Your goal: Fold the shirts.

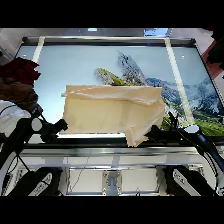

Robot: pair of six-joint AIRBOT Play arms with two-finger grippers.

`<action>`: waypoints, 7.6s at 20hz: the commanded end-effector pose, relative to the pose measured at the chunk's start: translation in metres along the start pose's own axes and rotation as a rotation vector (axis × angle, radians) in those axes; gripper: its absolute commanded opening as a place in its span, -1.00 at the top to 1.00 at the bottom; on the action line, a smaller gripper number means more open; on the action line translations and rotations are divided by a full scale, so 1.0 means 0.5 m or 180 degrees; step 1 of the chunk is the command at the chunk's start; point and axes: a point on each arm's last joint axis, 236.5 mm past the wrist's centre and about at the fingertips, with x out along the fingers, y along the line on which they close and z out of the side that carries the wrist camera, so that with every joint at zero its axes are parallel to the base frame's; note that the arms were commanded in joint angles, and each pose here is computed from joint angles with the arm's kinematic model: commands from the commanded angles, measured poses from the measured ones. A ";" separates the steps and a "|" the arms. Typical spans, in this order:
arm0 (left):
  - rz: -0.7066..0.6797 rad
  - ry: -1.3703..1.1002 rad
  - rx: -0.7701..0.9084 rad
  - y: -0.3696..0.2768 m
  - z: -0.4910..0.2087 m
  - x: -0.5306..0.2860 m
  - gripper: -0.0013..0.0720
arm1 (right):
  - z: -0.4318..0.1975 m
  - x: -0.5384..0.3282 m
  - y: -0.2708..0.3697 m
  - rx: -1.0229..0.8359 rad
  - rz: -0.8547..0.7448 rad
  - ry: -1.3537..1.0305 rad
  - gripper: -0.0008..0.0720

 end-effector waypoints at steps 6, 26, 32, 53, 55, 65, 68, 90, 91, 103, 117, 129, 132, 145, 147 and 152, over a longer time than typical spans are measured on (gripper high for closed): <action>-0.0188 -0.0232 -0.0349 -0.017 0.029 0.014 -0.74 | -0.004 -0.001 0.003 -0.0063 0.0016 0.0027 0.89; -0.0481 -0.0392 0.0063 -0.083 0.065 -0.043 0.94 | -0.007 -0.066 0.076 -0.0338 0.0116 0.0033 0.89; -0.0800 -0.0893 0.0552 -0.134 0.099 -0.204 0.93 | -0.025 -0.158 0.094 -0.0523 -0.0229 -0.0216 0.89; -0.0488 -0.1418 0.1267 -0.201 0.253 -0.243 0.95 | 0.205 -0.247 0.215 -0.0948 -0.0215 -0.0922 0.90; -0.0422 -0.1409 0.1380 -0.235 0.300 -0.209 0.94 | 0.274 -0.240 0.219 -0.0972 -0.0247 -0.1004 0.90; -0.0281 -0.1221 0.1526 -0.352 0.453 -0.023 0.94 | 0.525 -0.087 0.147 -0.0832 -0.0472 -0.1135 0.90; -0.0246 -0.1125 0.1512 -0.346 0.451 0.029 0.94 | 0.533 -0.036 0.107 -0.0773 -0.0573 -0.1033 0.90; -0.1077 -0.2157 0.2245 -0.551 0.471 -0.291 -0.55 | 0.476 -0.247 -0.016 -0.0548 -0.0689 -0.0638 -0.58; -0.1059 -0.2192 0.2541 -0.573 0.449 -0.290 -0.55 | 0.473 -0.231 -0.028 -0.0487 -0.0593 -0.0559 -0.59; -0.1078 -0.2211 0.4151 -0.710 0.247 -0.255 -0.55 | 0.480 -0.073 -0.068 -0.0395 -0.0004 -0.0146 -0.83; -0.0983 -0.1783 0.4126 -0.693 0.234 -0.149 0.88 | 0.416 0.026 0.106 -0.0457 0.0758 0.0266 0.43; -0.0832 -0.0072 0.3556 -0.610 0.056 0.154 0.94 | 0.371 -0.151 0.329 -0.0812 0.1515 0.0038 0.89; -0.0968 -0.0176 0.3847 -0.663 -0.020 0.161 0.94 | 0.360 -0.179 0.352 -0.1015 0.1242 0.0077 0.89; -0.1108 -0.0482 0.3904 -0.752 -0.041 0.101 0.94 | 0.321 -0.175 0.466 -0.1631 0.0468 0.0128 0.89; -0.0806 -0.0852 0.4076 -0.753 0.056 0.010 0.94 | 0.315 -0.173 0.503 -0.1697 0.0479 0.0067 0.89; -0.0045 -0.1943 0.3538 -0.642 0.338 -0.292 0.94 | 0.309 -0.122 0.627 -0.1791 0.0597 -0.0303 0.90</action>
